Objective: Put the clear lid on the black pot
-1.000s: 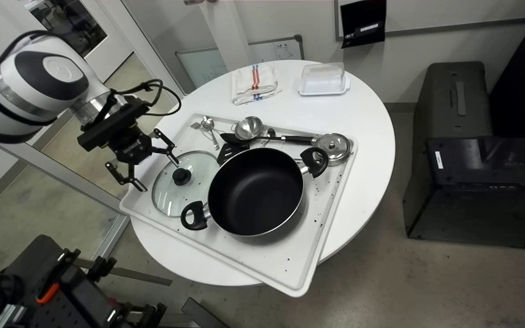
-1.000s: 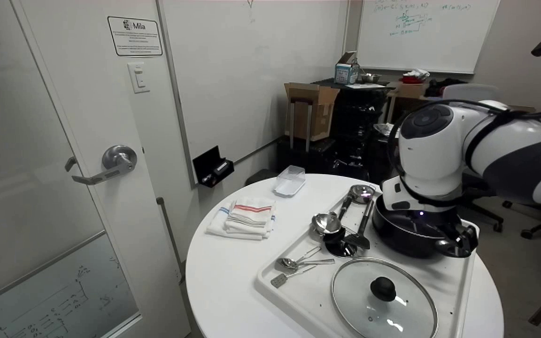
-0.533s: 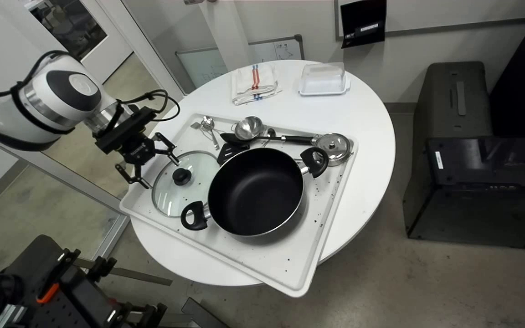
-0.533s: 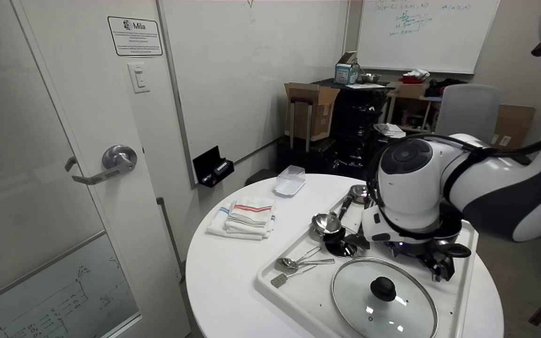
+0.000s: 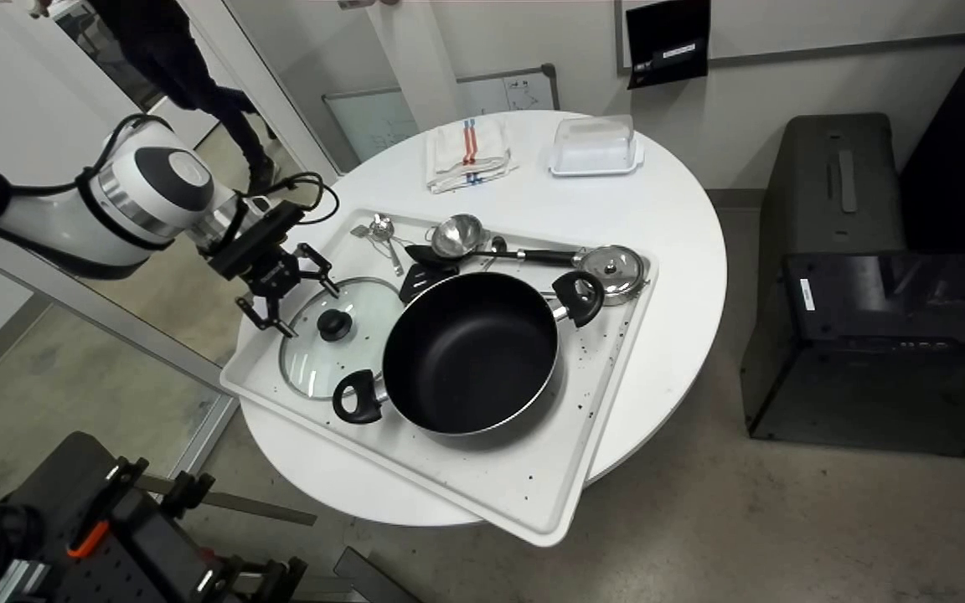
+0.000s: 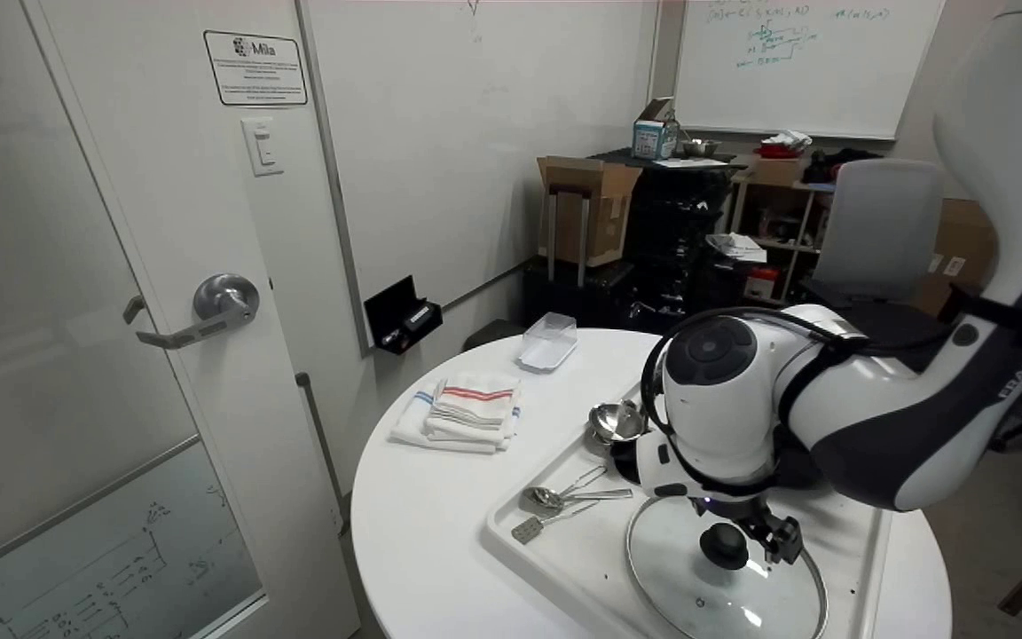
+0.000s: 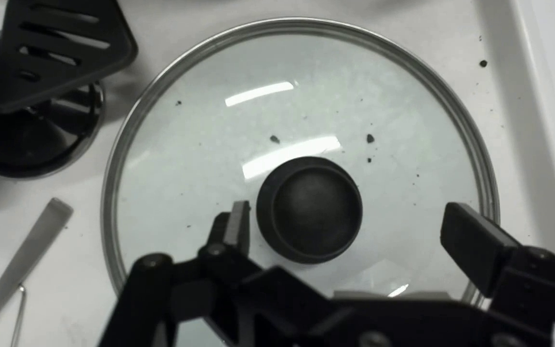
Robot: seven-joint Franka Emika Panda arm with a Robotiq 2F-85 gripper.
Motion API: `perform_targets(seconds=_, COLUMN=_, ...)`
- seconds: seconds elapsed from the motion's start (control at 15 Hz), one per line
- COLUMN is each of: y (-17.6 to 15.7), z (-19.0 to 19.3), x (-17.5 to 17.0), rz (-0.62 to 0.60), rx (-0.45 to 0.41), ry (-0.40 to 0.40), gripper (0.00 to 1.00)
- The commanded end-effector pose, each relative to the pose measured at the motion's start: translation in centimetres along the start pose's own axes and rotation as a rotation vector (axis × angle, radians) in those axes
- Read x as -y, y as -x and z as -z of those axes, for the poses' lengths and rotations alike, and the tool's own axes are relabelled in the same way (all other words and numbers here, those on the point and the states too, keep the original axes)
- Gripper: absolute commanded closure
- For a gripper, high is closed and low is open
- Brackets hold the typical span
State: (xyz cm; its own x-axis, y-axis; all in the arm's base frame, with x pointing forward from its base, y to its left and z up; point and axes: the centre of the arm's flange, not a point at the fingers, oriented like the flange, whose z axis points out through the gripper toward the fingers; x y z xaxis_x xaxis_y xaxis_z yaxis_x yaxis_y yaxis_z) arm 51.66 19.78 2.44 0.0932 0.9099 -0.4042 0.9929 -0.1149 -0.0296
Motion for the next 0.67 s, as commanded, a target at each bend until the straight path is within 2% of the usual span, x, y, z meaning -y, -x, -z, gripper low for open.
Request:
perform_targets(seconds=0.0, y=-1.2, z=-1.2, x=-2.2, rz=0.004, rx=-0.001, ry=0.026, gripper=0.00)
perform_targets(seconds=0.4, y=-1.2, z=-2.5, x=-2.8, rz=-0.005, rx=0.006, ry=0.015, gripper=0.00)
perform_targets(seconds=0.47, y=-1.1, z=-2.6, x=-2.7, rz=-0.005, rx=0.006, ry=0.012, gripper=0.08)
perform_targets(seconds=0.53, y=-1.1, z=-2.7, x=-2.6, rz=-0.004, rx=0.007, ry=0.010, gripper=0.26)
perform_targets(seconds=0.6, y=-1.0, z=-2.9, x=-2.5, rz=-0.003, rx=0.009, ry=0.007, gripper=0.32)
